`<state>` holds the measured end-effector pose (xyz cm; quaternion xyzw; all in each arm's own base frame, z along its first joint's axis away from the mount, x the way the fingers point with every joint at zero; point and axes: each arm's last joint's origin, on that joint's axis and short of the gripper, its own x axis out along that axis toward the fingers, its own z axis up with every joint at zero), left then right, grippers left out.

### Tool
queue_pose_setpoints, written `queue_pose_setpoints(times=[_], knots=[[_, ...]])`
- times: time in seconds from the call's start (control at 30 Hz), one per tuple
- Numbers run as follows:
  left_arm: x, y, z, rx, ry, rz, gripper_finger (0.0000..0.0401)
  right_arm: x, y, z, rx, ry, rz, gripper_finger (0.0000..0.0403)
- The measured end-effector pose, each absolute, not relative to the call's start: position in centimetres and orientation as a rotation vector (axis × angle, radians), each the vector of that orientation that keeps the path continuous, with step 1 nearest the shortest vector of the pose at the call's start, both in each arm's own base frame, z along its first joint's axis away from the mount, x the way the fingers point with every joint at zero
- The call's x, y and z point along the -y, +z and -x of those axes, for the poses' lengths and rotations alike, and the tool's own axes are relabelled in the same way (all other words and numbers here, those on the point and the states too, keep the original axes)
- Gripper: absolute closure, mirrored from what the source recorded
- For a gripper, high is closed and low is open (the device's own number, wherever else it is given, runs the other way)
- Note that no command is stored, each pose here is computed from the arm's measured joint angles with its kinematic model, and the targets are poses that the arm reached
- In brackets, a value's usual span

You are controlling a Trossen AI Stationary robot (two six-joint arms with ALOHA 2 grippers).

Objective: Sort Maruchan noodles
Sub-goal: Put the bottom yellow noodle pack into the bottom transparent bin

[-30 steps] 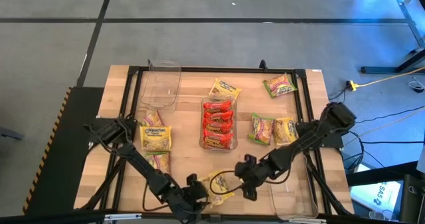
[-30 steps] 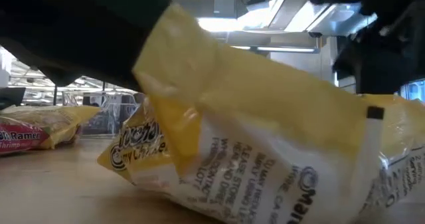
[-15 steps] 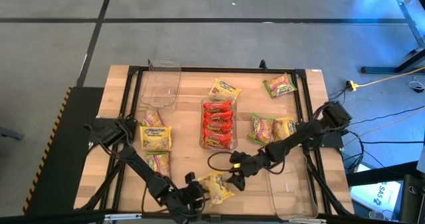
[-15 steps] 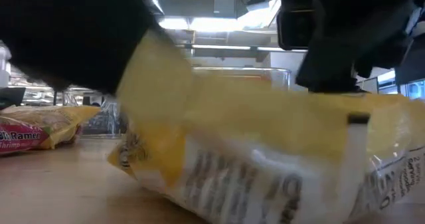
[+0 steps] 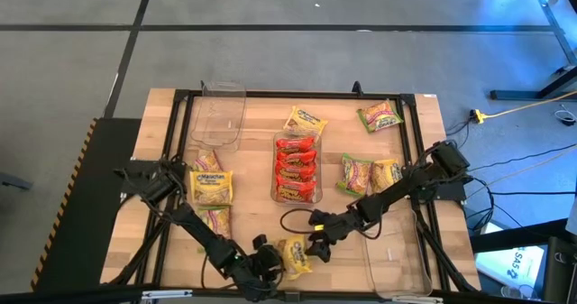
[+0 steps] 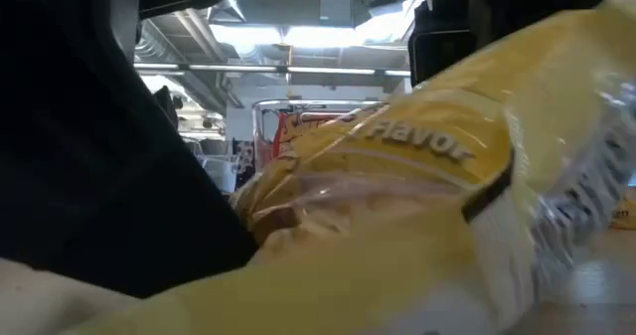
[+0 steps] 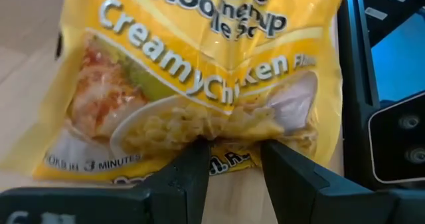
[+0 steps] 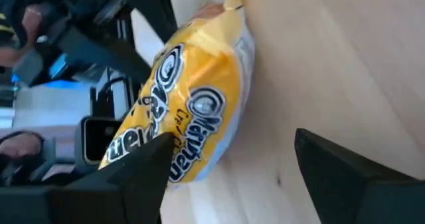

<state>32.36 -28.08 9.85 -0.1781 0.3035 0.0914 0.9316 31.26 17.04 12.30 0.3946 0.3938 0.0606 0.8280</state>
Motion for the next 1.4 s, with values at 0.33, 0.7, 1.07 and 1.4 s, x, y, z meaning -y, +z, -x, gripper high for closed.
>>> queue_pose_setpoints(times=[0.33, 0.7, 1.07, 1.4], knots=[[27.6, 9.8, -32.7, -0.617, 0.202, 0.368, 0.0271, -17.2, 12.8, -31.6, -0.79, 0.143, -0.903, 0.0109], [27.2, 9.9, -33.3, -0.598, 0.203, 0.373, 0.0271, -17.5, 10.8, -32.5, -0.709, 0.096, -0.958, 0.0109], [26.7, 10.1, -34.1, -0.573, 0.189, 0.382, 0.0271, -17.6, 10.6, -32.9, -0.631, 0.103, -0.928, 0.0138], [27.3, 10.3, -33.6, -0.573, 0.168, 0.359, 0.0271, -17.7, 11.1, -32.9, -0.613, 0.171, -0.796, 0.0273]])
